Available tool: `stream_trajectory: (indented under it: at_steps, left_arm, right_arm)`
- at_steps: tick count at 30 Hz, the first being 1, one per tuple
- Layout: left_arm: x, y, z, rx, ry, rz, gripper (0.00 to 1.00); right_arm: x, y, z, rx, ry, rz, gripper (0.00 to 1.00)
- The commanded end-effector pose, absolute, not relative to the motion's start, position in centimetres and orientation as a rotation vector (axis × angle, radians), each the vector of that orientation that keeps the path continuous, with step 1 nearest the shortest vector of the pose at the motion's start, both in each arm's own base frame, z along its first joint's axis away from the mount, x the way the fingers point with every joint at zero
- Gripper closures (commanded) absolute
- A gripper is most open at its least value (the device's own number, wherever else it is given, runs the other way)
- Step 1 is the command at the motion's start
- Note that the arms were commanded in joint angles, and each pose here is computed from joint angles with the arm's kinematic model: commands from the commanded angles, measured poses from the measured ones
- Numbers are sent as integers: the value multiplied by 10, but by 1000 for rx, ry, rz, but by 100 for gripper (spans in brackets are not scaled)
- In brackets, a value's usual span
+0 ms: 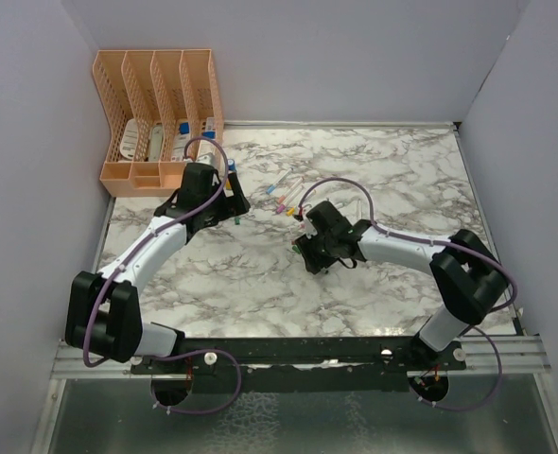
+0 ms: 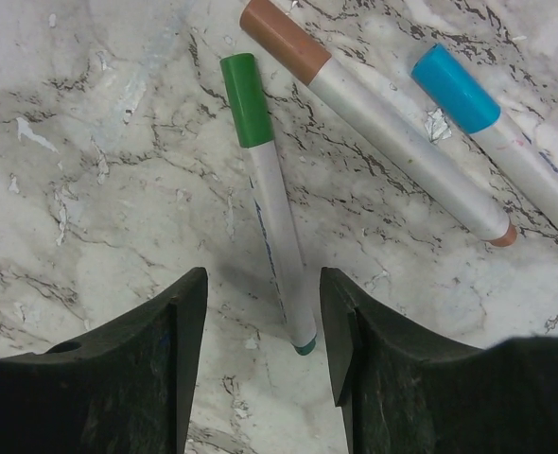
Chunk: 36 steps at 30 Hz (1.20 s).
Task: Open the pen caps
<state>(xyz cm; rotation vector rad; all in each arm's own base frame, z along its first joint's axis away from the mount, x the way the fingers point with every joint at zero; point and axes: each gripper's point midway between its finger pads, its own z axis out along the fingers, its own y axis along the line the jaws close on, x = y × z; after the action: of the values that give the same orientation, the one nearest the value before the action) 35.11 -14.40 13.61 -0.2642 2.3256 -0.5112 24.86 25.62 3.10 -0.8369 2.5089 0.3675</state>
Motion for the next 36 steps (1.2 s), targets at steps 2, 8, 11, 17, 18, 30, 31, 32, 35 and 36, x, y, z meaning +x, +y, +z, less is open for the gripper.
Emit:
stream_trajectory:
  at_steps: [2,8,11,17,18,30,31,32,35,36]
  left_arm:
    - [348,-148,146,-261,2288,-557,1]
    - [346,-147,145,-266,2290,-557,1]
    - [345,-148,145,-267,2289,-559,1]
    - [344,-148,148,-268,2282,-566,1]
    - [344,-147,149,-268,2280,-564,1]
    - [343,-163,158,-261,2255,-687,1]
    - [343,-167,159,-264,2249,-723,1]
    - [342,-172,160,-268,2240,-766,1]
    - [341,-190,166,-284,2190,-919,1]
    - [339,-196,167,-293,2172,-974,1]
  right_arm:
    - [254,258,21,-857,2490,311,51]
    - [250,256,8,-884,2516,277,59]
    - [246,253,0,-897,2543,255,66]
    - [239,249,-8,-915,2576,232,87]
    - [238,249,-9,-921,2577,234,90]
    - [230,282,39,-1016,2409,518,99]
    - [232,287,48,-1004,2384,539,99]
    - [235,290,55,-990,2365,553,99]
    - [243,301,78,-936,2320,593,99]
    - [246,305,84,-917,2309,606,99]
